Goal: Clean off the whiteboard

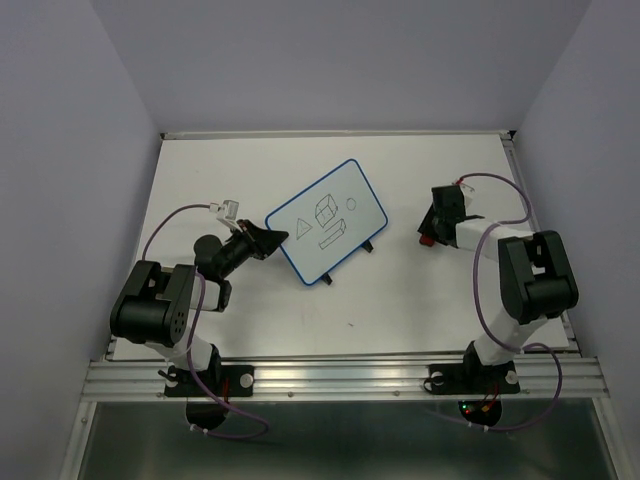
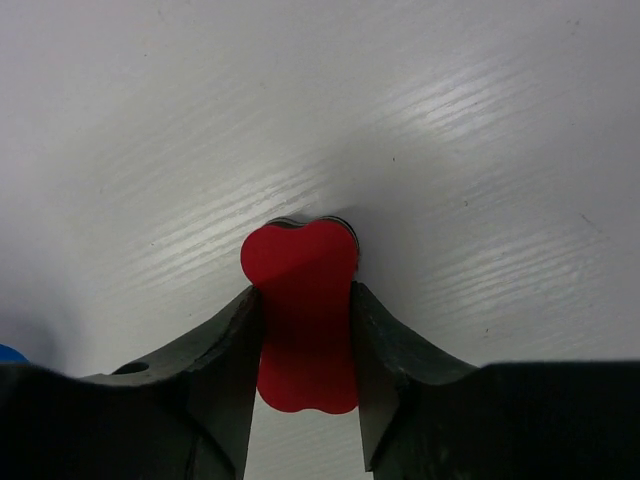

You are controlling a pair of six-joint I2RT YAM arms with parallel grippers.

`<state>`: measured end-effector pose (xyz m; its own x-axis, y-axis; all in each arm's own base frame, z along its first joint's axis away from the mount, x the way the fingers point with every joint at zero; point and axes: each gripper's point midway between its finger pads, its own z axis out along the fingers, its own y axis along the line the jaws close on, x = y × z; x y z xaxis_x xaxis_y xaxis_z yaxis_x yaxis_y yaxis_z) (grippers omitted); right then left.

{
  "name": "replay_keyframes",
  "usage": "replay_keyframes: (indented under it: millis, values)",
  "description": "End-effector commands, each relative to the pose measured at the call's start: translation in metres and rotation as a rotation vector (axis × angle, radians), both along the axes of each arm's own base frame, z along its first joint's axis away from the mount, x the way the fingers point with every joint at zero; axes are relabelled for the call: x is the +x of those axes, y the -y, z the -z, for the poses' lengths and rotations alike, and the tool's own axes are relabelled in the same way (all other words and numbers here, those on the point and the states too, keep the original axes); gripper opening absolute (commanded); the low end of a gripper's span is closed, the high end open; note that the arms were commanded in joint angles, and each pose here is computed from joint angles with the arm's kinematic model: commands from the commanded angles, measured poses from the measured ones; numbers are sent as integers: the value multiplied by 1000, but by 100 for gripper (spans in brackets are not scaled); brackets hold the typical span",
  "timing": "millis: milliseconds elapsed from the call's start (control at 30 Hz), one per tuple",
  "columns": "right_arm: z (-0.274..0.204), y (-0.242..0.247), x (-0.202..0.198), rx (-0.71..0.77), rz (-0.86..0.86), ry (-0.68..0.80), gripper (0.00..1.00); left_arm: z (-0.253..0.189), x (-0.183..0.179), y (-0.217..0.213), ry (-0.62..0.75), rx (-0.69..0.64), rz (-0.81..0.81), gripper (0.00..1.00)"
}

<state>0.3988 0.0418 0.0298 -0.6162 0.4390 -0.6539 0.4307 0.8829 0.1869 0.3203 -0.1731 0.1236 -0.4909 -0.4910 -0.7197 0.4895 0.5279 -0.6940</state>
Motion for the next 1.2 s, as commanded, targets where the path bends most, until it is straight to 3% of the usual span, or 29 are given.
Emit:
replay_keyframes:
  millis: [0,67,167,267,400,833,1167]
  values:
    - [-20,1,18,4,4,78,38,-23,1,0,199,45,-16,0]
    - [-25,0,15,5,-10,91,26,-21,3,0,194,47,-16,0]
    - [-50,-18,23,24,-170,182,14,-22,3,1,194,47,-10,0]
    - [-84,-79,17,102,-455,296,10,-22,3,1,197,48,-13,0]
    - [-119,-160,5,69,-809,412,6,-18,5,-1,182,51,-25,0]
    - [-139,-275,24,42,-1019,570,1,-16,6,-1,179,52,-25,0]
    - [-109,-327,-24,70,-1202,569,1,-16,5,-2,184,48,-37,0]
